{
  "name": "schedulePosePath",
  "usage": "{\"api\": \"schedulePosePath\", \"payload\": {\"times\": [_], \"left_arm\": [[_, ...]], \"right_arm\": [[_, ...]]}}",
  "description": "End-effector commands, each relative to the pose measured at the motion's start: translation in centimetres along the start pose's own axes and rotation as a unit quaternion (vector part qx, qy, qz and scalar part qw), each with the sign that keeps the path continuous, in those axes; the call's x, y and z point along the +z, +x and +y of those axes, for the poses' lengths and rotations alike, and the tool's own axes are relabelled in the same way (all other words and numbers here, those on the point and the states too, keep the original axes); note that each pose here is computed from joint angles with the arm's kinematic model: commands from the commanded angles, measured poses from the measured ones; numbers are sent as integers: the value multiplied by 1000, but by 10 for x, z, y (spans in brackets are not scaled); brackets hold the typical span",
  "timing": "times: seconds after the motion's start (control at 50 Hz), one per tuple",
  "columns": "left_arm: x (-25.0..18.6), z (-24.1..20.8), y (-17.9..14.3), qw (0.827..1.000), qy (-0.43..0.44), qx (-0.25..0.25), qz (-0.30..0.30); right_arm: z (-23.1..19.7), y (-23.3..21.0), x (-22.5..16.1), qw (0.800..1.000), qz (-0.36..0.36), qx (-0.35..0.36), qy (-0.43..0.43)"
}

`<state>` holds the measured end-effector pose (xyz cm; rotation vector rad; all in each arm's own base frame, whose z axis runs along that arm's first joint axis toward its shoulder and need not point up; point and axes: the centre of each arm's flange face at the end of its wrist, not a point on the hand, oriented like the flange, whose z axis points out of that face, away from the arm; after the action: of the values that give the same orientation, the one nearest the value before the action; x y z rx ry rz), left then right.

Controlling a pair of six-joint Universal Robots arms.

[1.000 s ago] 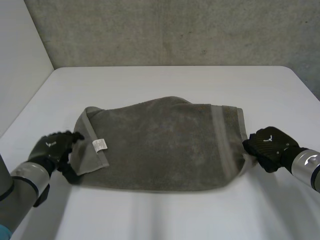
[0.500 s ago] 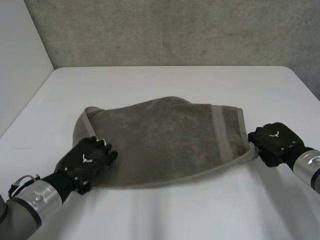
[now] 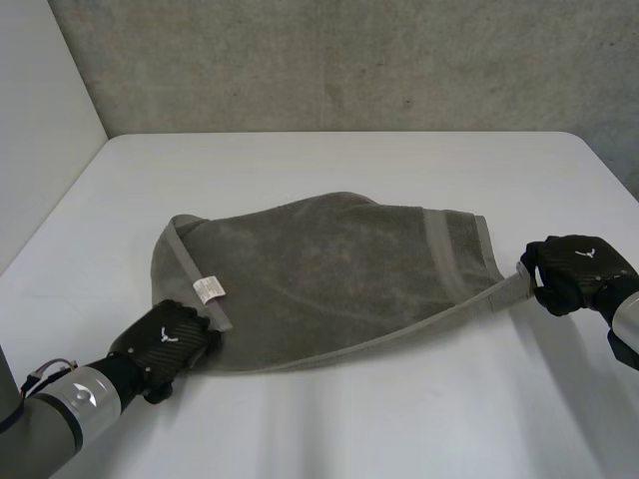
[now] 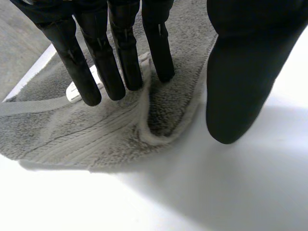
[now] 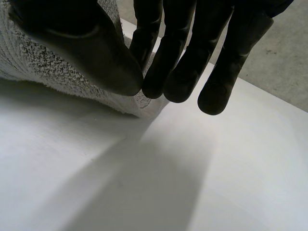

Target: Fold the towel.

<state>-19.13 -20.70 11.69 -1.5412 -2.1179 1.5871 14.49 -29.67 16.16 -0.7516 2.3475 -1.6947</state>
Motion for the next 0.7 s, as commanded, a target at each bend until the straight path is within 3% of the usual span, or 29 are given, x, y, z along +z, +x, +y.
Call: {"api": "schedulePosePath", "payload": {"times": [0.02, 0.56, 0.7], "left_arm": [[6, 0, -8, 999, 16, 19, -25], [14, -5, -31, 997, 29, 44, -57], [12, 2, -44, 993, 13, 88, -75]], "right_arm": [[0, -1, 0, 1000, -2, -2, -1], [1, -1, 0, 1000, -2, -7, -1], [2, -1, 1, 1000, -3, -9, -1]]}}
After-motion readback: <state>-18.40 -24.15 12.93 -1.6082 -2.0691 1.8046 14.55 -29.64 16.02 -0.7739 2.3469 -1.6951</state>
